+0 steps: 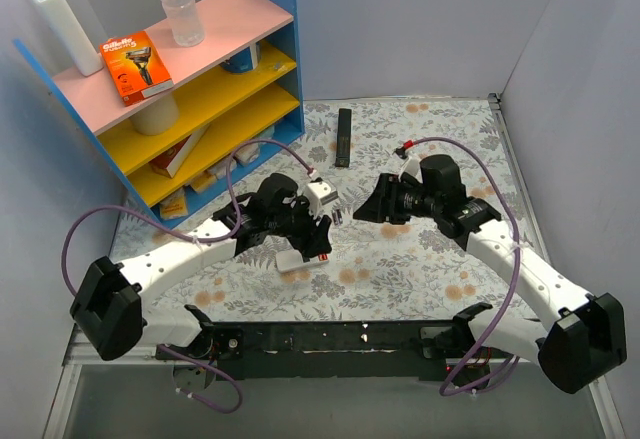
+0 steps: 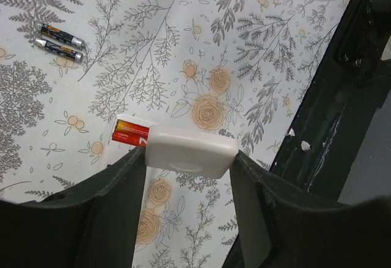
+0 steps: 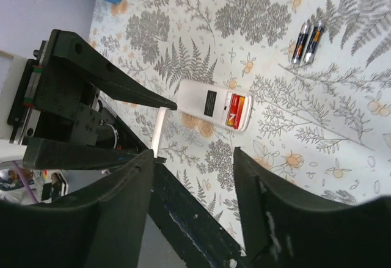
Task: Load the batteries into the remote control
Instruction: Place the battery cover at the center of the board.
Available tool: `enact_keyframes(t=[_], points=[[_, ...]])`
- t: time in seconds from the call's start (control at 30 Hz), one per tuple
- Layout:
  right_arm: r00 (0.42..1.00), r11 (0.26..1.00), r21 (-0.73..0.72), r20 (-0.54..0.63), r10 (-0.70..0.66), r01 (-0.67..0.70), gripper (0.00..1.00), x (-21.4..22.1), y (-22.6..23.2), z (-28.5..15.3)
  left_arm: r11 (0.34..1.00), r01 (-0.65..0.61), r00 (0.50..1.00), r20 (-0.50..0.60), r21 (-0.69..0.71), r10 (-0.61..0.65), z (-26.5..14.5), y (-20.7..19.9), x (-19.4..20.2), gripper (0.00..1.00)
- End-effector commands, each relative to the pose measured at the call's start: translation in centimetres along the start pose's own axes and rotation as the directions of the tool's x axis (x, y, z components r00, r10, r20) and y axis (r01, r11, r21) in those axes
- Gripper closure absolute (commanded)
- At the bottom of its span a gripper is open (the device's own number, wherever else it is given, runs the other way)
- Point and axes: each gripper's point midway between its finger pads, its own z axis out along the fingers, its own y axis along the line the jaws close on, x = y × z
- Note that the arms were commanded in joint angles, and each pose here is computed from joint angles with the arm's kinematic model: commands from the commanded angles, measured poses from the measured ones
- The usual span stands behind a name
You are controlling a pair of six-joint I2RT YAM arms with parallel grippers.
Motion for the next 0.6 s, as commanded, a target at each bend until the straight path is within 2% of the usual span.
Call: enact_keyframes(t=[0.0, 0.17, 0.27, 0.37, 0.4, 0.5, 0.57], points=[[0.999, 1.000, 0.012, -0.041, 0.014, -0.014, 0.41, 0.4, 0.9, 1.0, 1.000, 0.005, 0.999, -0.054, 0.019, -0.004, -0.1, -0.7, -0.2, 0.81], [0.995, 0.998, -0.004, -0.088, 0.057, -0.058, 0.46, 2.0, 0.8, 3.1, 1.000, 0.023, 0.989, -0.145, 0.007, -0.022, 0.8, -0.4, 1.2, 0.80], [0.990, 0.996, 0.010, -0.106, 0.088, -0.087, 0.46, 2.8, 0.2, 3.6, 1.000, 0.020, 0.979, -0.203, -0.015, -0.022, 1.5, -0.1, 2.0, 0.80], [0.994, 0.991, 0.104, -0.058, 0.088, -0.081, 0.45, 2.8, -1.8, 3.4, 0.999, -0.010, 0.964, -0.264, -0.047, -0.003, 2.1, 0.4, 2.9, 0.79], [0.995, 0.977, 0.194, -0.036, 0.093, -0.085, 0.45, 3.4, -4.0, 3.2, 0.998, -0.020, 0.960, -0.281, -0.056, 0.003, 2.1, 0.6, 2.9, 0.79], [0.995, 0.952, 0.292, 0.014, 0.095, -0.095, 0.45, 4.6, -7.1, 2.1, 0.995, -0.059, 0.940, -0.340, -0.079, 0.029, 2.8, 1.2, 3.8, 0.78], [0.993, 0.945, 0.309, 0.069, 0.093, -0.110, 0.44, 4.5, -8.0, 1.3, 0.993, -0.081, 0.930, -0.364, -0.085, 0.045, 3.4, 1.4, 4.0, 0.78]])
